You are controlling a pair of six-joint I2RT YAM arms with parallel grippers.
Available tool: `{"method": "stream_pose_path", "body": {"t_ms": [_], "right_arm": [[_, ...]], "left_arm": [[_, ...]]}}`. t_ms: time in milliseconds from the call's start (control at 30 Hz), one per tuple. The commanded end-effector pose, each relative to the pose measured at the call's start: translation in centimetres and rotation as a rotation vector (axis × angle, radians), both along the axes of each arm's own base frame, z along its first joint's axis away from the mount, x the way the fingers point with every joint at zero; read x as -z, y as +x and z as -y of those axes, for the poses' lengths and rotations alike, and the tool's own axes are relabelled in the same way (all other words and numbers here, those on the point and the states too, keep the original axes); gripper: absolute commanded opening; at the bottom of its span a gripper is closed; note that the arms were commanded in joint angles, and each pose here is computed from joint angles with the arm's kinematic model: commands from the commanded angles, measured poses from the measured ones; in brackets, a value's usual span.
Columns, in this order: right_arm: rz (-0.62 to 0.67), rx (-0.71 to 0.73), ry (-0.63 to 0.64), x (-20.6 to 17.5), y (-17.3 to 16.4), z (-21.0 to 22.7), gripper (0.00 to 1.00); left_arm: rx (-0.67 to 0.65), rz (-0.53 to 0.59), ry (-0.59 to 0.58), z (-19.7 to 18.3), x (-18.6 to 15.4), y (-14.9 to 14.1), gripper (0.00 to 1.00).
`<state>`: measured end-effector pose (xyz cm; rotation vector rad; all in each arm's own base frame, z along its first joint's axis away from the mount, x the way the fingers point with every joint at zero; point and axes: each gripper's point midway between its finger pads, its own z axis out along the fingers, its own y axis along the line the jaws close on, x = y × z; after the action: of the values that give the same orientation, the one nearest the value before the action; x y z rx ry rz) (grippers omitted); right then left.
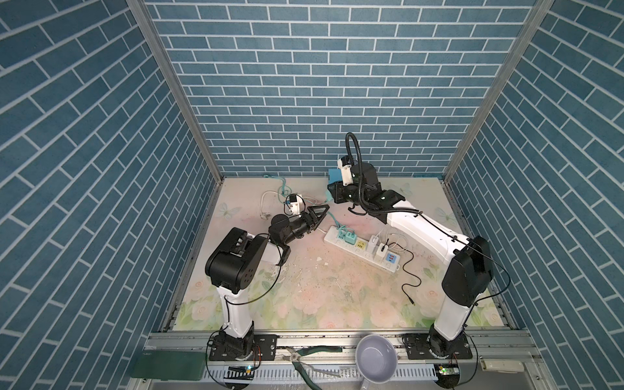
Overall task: Insert plugs into power strip
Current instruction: Pass the plug.
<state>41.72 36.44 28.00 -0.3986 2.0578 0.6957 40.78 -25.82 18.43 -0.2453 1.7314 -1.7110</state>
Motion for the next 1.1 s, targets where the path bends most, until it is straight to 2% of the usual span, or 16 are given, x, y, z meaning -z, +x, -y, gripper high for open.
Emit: {"method": "stream_pose_path", "body": {"t_ms": [0, 200, 367, 500, 767, 933, 1067], "right_arm": [[-0.061, -0.003, 0.050, 2.1, 0.2, -0.8, 0.00], [-0.100, 0.013, 0.061, 4.0, 0.9, -1.4, 0.00], [-0.126, -0.004, 0.084, 4.8, 1.5, -2.6, 0.00], [-0.158, 0.001, 0.100, 6.1, 1.9, -3.2, 0.00], [-0.166, -0.003, 0.102, 6.5, 2.0, -4.0, 0.00], [-0.191, -0.009, 0.115, 7.5, 1.8, -4.6, 0.00], [-0.198, -0.009, 0.134, 7.7, 1.6, -4.9, 0.00]], "left_arm": [[-0.044, 0.024, 0.008, -1.4, 0.4, 1.1, 0.77], [-0.044, 0.017, 0.017, -2.4, 1.0, 1.6, 0.77], [-0.105, -0.079, 0.046, -5.6, 4.4, 0.9, 0.76], [-0.140, -0.107, 0.065, -6.9, 5.7, 0.7, 0.76], [-0.127, -0.113, 0.050, -6.5, 5.4, 0.5, 0.76], [-0.150, -0.137, 0.050, -6.5, 6.1, 0.7, 0.79], [-0.122, -0.119, 0.023, -5.3, 4.7, 0.8, 0.79]]}}
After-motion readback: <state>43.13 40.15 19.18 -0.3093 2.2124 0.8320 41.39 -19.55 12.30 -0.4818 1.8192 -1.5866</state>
